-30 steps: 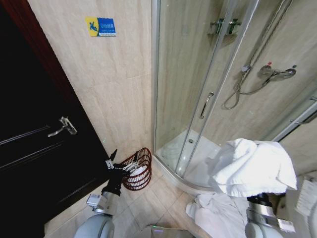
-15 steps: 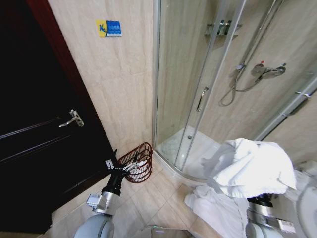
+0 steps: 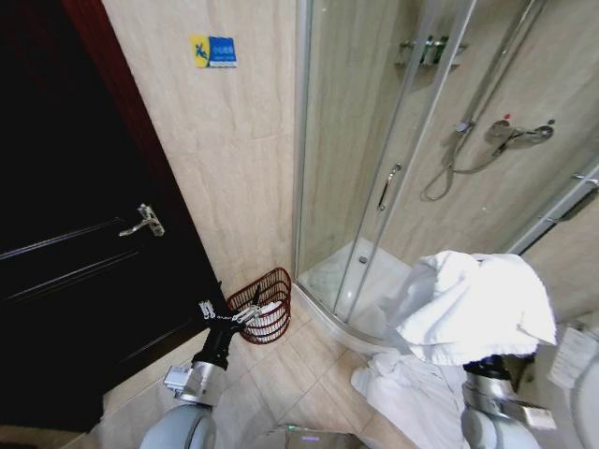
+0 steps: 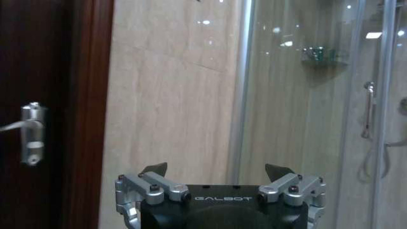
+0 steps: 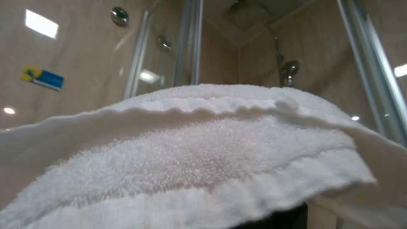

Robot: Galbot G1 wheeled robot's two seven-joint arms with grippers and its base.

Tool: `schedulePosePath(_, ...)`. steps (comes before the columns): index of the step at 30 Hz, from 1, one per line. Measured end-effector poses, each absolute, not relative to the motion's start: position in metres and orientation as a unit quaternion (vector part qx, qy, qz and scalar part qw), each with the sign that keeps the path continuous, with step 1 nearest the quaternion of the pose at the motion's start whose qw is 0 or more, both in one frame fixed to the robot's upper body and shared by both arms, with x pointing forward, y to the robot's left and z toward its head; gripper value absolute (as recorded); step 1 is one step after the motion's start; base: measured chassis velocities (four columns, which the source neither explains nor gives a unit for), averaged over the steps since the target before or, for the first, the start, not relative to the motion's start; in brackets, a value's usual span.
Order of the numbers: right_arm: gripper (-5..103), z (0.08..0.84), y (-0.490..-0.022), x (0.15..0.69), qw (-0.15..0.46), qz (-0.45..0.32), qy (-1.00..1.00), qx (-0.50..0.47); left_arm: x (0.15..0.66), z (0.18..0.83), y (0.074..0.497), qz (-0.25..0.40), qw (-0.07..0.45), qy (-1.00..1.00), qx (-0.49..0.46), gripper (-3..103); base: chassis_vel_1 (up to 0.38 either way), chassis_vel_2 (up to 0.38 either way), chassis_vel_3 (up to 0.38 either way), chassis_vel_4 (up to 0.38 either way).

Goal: Discard the used towel into the hamper.

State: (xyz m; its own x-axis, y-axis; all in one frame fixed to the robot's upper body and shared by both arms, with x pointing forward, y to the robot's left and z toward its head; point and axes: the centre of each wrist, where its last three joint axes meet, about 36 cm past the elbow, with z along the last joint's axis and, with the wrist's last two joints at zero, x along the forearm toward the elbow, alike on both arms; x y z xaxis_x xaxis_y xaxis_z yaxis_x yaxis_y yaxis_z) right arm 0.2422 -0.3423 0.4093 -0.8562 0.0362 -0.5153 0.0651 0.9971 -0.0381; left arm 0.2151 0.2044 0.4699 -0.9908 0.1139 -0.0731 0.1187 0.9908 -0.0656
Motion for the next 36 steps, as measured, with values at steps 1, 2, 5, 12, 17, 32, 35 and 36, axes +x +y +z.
schedulePosePath(1,11,0.410,-0.341,0.243,0.268,-0.026,0.963,0.025,0.215,0.470,0.204,-0.035,0.035,0.997,0.058,100,0.096,0.030,0.016,0.064)
schedulePosePath(2,11,0.410,-0.341,0.243,0.268,-0.026,0.963,0.025,0.215,0.470,0.204,-0.035,0.035,0.997,0.058,100,0.096,0.030,0.016,0.064)
schedulePosePath(5,11,0.415,-0.329,0.245,0.273,-0.010,0.962,0.017,0.215,0.470,0.204,-0.035,0.035,0.997,0.058,100,0.086,0.063,0.057,0.082)
schedulePosePath(12,11,0.417,-0.328,0.251,0.279,-0.010,0.960,0.006,0.215,0.470,0.204,-0.035,0.035,0.997,0.058,100,0.076,0.085,0.072,0.081)
schedulePosePath(17,11,0.416,-0.325,0.256,0.299,-0.006,0.954,-0.005,0.215,0.470,0.204,-0.035,0.035,0.997,0.058,100,0.098,0.101,0.110,0.108)
schedulePosePath(32,11,0.418,-0.316,0.273,0.358,0.017,0.933,-0.013,0.215,0.470,0.204,-0.035,0.035,0.997,0.058,100,0.130,0.121,0.120,0.129)
schedulePosePath(35,11,0.415,-0.315,0.268,0.337,0.012,0.941,-0.017,0.215,0.470,0.204,-0.035,0.035,0.997,0.058,100,0.120,0.127,0.112,0.127)
schedulePosePath(36,11,0.415,-0.315,0.268,0.337,0.012,0.941,-0.017,0.215,0.470,0.204,-0.035,0.035,0.997,0.058,100,0.122,0.119,0.089,0.130)
